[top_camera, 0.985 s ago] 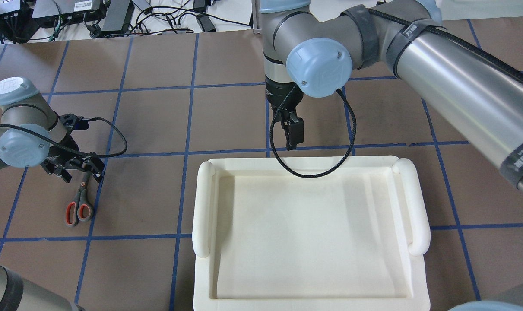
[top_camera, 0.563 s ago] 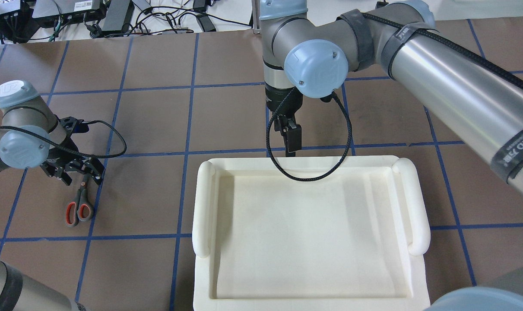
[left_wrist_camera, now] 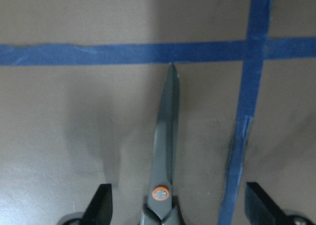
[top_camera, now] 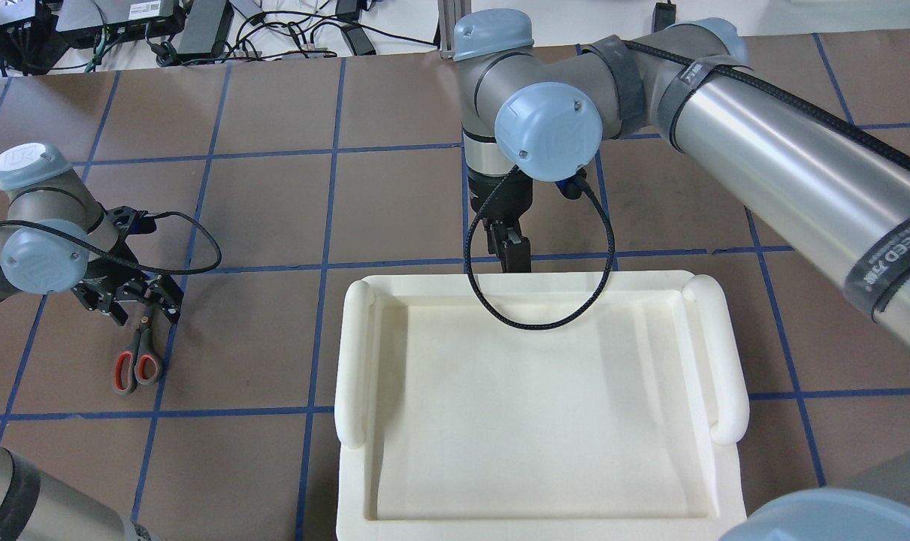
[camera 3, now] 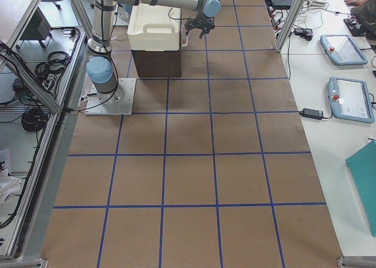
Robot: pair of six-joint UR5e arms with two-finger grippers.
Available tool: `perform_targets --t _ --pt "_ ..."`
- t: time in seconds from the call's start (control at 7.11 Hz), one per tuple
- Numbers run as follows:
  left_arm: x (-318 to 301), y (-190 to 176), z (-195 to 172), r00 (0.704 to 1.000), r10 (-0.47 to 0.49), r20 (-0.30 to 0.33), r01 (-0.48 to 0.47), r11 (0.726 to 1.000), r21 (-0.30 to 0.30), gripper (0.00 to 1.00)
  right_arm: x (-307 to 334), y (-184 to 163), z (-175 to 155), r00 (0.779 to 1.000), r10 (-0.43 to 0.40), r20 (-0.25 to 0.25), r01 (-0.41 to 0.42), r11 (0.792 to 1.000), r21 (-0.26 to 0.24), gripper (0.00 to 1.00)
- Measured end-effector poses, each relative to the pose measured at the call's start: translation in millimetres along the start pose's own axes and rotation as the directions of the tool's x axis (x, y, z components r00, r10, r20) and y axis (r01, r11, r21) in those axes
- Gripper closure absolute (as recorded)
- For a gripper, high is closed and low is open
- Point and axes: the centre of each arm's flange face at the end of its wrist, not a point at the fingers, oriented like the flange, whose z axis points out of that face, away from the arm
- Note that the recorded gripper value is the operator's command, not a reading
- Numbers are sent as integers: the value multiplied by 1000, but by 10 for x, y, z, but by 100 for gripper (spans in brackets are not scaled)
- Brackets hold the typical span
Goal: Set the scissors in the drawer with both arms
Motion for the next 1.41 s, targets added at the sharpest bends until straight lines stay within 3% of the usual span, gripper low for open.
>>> perform_targets --t 0.14,0.42,0.7,0.84,1.27,1.41 --pt "0 -1 2 1000 -2 0 2 1000 0 21 4 -2 26 1000 13 -7 -13 1000 0 0" --pt "-55 15 10 1000 -8 -5 8 1000 -2 37 18 -6 55 999 20 -24 -20 1000 2 0" --pt "-117 31 5 1000 -8 -7 8 1000 0 40 20 -3 73 999 22 -33 -22 1000 -2 0" --pt "-124 33 3 1000 -7 -7 7 1000 0 47 9 -2 84 999 21 -33 -22 1000 -3 0" --pt "-124 40 13 1000 -6 -7 6 1000 -3 74 -52 -6 154 999 15 -41 -15 1000 4 0" --pt "-124 41 16 1000 -7 -8 7 1000 -4 88 -64 -8 172 999 10 -45 -10 1000 6 0"
